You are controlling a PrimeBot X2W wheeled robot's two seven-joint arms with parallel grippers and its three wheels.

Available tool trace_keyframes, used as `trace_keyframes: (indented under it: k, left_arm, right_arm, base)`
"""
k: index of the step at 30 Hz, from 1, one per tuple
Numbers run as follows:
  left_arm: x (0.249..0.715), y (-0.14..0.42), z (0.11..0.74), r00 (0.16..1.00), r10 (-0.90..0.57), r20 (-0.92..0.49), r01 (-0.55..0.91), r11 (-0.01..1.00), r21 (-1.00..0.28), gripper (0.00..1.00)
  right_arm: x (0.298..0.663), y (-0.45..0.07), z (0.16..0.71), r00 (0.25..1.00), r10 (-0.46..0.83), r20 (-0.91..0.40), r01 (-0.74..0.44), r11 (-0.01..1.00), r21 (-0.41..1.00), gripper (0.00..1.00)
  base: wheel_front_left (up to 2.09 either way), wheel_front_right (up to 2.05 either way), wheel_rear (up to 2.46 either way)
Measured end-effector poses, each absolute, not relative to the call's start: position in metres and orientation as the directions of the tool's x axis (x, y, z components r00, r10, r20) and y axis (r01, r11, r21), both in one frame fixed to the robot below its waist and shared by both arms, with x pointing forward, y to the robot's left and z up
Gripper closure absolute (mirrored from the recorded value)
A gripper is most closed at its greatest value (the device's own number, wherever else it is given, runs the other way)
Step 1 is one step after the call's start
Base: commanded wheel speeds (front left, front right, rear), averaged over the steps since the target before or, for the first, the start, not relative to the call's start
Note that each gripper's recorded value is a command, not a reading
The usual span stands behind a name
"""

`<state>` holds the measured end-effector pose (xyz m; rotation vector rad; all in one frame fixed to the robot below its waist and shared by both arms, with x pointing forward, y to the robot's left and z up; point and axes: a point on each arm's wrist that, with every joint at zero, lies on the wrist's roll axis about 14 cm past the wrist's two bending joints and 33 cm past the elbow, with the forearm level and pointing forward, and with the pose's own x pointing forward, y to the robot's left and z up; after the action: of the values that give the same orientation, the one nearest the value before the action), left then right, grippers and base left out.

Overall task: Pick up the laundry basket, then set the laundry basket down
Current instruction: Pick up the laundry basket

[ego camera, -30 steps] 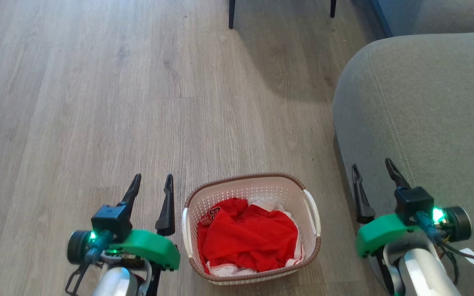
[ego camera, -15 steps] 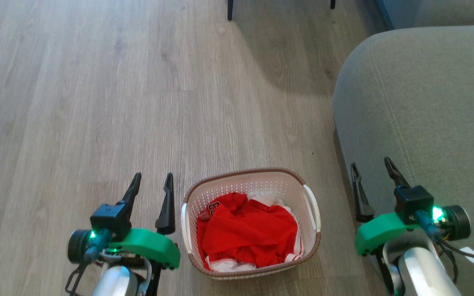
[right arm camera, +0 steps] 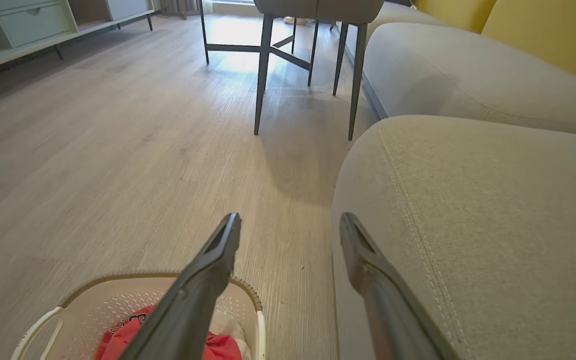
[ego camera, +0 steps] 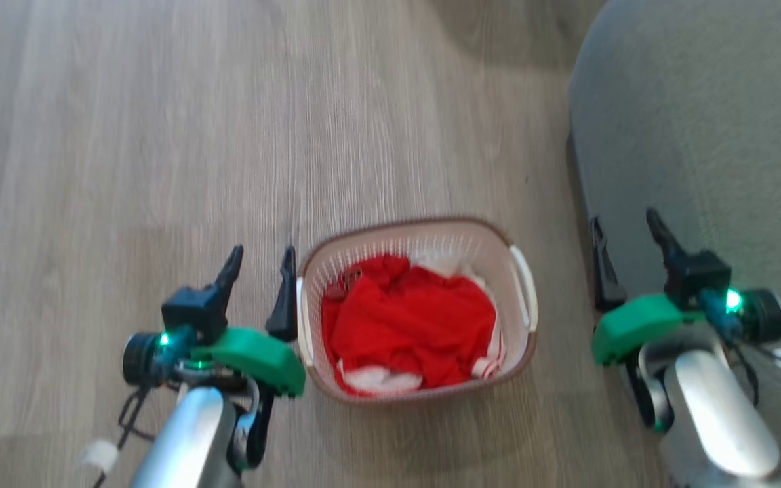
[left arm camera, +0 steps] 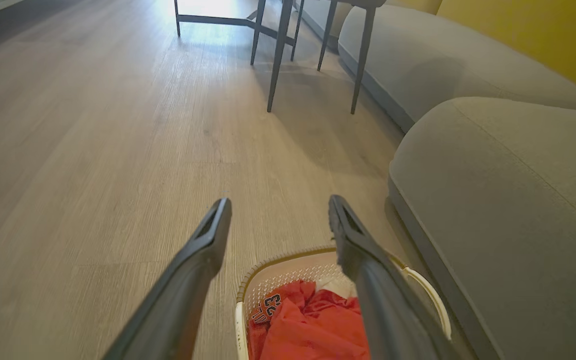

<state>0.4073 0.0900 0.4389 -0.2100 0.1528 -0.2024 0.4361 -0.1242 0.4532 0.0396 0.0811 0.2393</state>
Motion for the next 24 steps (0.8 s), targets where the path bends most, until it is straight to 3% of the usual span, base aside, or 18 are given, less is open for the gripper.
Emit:
trace_keyframes:
  k: [8,24]
  left_arm:
    - [0.431,0.090,0.358,0.912,-0.221,-0.346,0.146,0.962,-0.230,0.00]
    - [0.442,0.081,0.230,0.720,-0.272,-0.638,0.142,0.958,-0.248,0.00]
  right_arm:
    - [0.473,-0.119,0.394,0.948,0.245,-0.205,-0.220,0.966,0.138,0.00]
    - [0.495,-0.106,0.249,0.807,0.283,-0.518,-0.208,0.958,0.199,0.00]
  base:
    - [0.00,0.00,0.00]
    - [0.00,0.00,0.00]
